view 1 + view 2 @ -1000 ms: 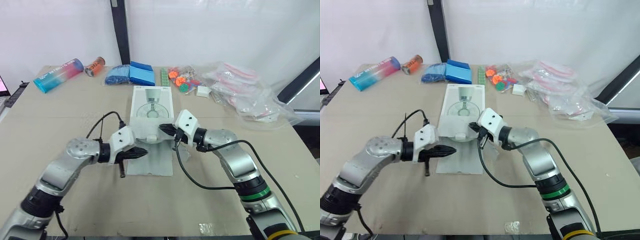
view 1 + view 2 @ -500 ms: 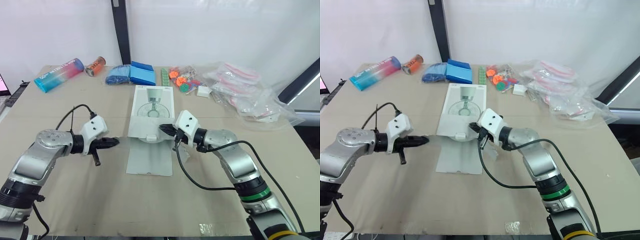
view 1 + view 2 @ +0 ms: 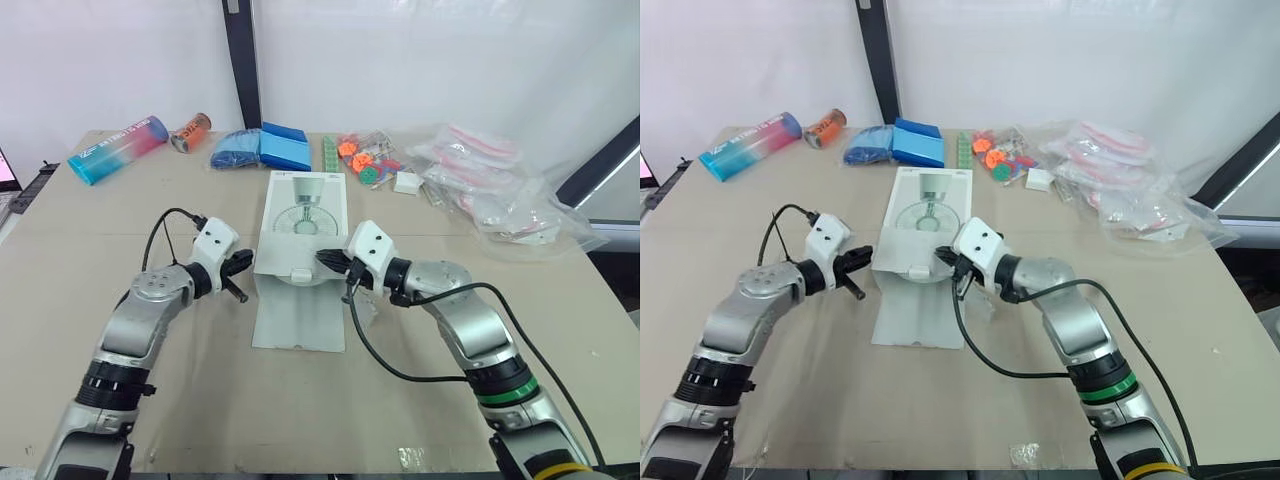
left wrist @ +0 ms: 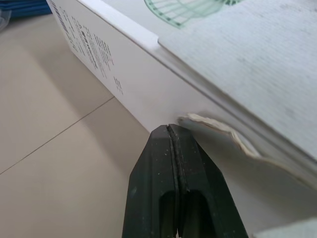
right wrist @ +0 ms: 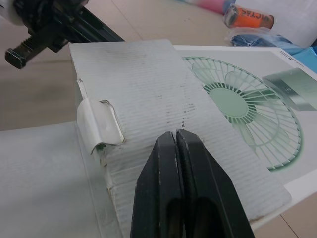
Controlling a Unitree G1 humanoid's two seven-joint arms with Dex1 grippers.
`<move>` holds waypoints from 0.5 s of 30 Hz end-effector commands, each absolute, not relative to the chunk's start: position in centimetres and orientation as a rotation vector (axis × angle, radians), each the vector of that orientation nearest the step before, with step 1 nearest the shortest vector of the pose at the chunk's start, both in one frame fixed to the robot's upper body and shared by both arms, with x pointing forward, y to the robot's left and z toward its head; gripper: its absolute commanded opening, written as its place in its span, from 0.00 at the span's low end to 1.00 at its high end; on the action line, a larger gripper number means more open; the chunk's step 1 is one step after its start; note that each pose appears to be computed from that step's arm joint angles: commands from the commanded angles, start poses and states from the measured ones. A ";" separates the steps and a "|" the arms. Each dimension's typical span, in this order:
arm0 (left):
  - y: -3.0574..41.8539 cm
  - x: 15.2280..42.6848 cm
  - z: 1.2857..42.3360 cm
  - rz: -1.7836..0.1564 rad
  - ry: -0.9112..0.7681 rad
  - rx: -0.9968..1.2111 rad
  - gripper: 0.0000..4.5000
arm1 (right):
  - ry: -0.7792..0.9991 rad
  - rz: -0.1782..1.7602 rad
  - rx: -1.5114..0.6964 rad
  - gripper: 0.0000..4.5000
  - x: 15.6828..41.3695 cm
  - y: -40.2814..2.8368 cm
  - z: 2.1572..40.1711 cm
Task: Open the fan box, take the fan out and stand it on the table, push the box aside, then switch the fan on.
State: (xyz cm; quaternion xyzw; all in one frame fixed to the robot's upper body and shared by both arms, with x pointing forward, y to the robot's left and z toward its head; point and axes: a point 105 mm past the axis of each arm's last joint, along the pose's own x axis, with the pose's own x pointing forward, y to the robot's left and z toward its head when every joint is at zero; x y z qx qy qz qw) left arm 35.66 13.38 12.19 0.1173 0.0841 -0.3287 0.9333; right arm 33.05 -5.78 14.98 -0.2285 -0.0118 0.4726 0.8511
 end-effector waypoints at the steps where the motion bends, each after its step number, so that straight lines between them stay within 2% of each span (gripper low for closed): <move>1: 13.2 36.3 13.7 -0.648 0.116 0.236 0.00 | -0.025 1.005 -0.474 0.01 32.7 -5.3 15.1; 15: 12.5 38.5 14.6 -0.629 0.057 0.239 0.00 | -0.013 0.987 -0.484 0.01 32.9 -5.2 15.1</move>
